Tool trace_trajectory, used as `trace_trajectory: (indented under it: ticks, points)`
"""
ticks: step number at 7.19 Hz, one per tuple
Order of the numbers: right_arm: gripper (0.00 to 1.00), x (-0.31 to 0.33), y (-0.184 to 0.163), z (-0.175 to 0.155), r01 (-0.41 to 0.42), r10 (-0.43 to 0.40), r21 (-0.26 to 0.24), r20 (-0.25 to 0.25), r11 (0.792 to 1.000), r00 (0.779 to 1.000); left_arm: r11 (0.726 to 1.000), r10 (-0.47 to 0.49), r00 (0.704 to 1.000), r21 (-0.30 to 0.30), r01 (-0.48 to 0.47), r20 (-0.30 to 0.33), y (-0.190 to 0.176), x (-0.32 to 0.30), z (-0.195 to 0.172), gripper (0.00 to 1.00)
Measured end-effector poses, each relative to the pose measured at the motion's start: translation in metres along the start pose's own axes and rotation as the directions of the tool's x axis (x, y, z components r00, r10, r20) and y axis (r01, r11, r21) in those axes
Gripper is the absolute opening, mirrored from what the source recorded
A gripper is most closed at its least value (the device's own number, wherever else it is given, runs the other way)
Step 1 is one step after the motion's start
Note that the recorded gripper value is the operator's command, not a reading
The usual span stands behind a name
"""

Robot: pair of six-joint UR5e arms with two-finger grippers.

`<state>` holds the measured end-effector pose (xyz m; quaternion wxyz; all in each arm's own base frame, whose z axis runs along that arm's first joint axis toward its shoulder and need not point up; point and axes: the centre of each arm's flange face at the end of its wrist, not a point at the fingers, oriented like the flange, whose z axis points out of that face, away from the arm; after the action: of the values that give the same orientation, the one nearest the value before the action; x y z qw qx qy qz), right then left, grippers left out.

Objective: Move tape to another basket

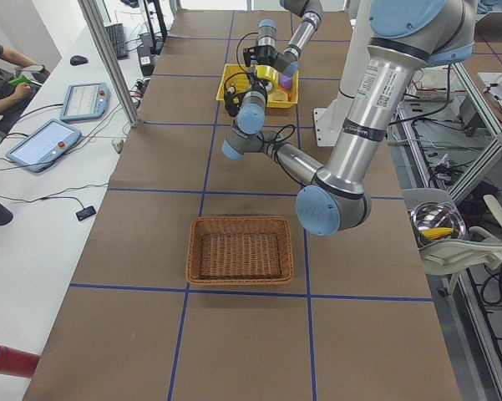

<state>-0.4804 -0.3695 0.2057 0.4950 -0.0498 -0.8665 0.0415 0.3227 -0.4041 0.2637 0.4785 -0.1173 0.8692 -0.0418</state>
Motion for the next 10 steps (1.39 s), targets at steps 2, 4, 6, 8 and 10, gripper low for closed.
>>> trace_trajectory:
  ticks: [2, 4, 6, 8, 10]
  points:
    - [0.0, -0.002, 0.002, 0.001, -0.026, 0.027, -0.014, 0.036, 1.0, 0.999, 0.999, 0.005, 1.0, -0.037, -0.006, -0.022, 0.007, -0.007, 0.005, 0.98]
    - [0.0, 0.004, 0.007, 0.003, -0.038, 0.04, -0.039, 0.062, 0.999, 0.997, 0.999, 0.019, 0.998, -0.046, -0.022, -0.058, 0.01, -0.003, 0.012, 0.98]
    - [0.0, 0.014, 0.016, 0.005, -0.049, 0.054, -0.068, 0.083, 0.997, 0.995, 0.998, 0.03, 0.992, -0.051, -0.036, -0.122, 0.016, -0.003, 0.019, 0.98]
    - [0.0, 0.015, 0.025, 0.011, -0.056, 0.064, -0.079, 0.103, 0.995, 0.993, 0.998, 0.021, 0.988, -0.056, -0.03, -0.151, 0.021, -0.007, 0.027, 0.97]
    - [0.0, 0.014, 0.032, 0.02, -0.065, 0.074, -0.074, 0.122, 0.995, 0.99, 0.999, 0.006, 0.98, -0.05, -0.016, -0.198, 0.028, -0.01, 0.037, 0.89]
